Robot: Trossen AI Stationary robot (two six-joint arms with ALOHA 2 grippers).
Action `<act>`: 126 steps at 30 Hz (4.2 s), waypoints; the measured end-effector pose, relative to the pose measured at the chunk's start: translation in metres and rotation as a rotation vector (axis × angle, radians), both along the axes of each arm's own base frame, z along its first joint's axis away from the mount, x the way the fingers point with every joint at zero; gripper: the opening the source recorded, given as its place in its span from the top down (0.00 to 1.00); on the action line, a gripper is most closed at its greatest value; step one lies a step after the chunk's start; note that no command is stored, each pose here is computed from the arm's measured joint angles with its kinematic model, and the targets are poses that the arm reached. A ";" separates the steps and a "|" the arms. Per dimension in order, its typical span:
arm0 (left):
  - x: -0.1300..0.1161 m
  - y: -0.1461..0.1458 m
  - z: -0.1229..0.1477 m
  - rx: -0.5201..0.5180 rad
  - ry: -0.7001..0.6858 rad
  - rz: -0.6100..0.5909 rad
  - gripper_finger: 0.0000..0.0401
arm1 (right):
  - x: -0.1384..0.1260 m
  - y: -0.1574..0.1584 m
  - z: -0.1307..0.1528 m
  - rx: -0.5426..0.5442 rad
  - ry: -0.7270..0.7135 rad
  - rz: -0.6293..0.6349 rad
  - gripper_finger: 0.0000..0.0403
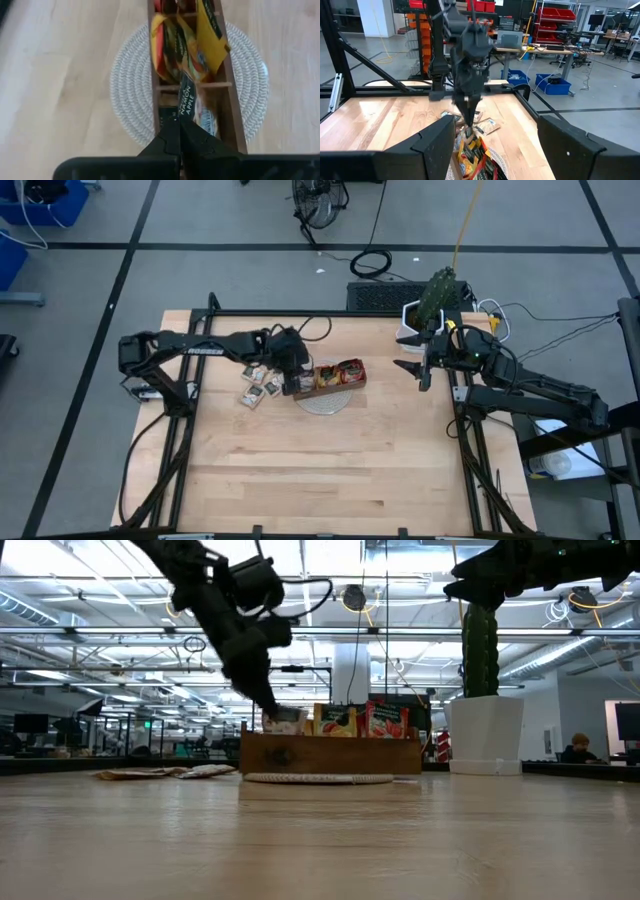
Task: Pick & Place Tea
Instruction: Put the tan gold tea bag into the left section of the wood organizer
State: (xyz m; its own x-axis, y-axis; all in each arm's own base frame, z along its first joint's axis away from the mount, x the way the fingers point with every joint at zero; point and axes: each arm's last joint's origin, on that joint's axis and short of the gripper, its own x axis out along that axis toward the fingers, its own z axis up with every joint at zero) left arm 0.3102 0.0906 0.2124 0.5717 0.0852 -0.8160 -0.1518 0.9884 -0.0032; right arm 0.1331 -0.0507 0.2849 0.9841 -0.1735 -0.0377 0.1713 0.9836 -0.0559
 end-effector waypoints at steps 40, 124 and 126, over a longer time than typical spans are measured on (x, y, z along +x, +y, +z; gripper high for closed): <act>-0.025 -0.028 0.019 0.042 -0.160 0.053 0.65 | 0.000 0.000 0.000 -0.003 -0.006 -0.005 0.35; 0.040 -0.042 -0.028 0.150 0.286 0.015 0.80 | 0.000 0.000 -0.002 -0.018 0.018 -0.001 0.35; 0.038 -0.043 -0.020 0.156 0.262 0.018 0.77 | 0.000 0.000 -0.002 -0.016 0.018 -0.001 0.35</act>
State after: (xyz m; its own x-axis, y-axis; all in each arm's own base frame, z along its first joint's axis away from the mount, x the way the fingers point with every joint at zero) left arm 0.3481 0.0479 0.1922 0.3406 0.2295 -0.9118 -0.1447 0.9710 0.1904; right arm 0.1334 -0.0509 0.2831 0.9831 -0.1752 -0.0525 0.1710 0.9824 -0.0748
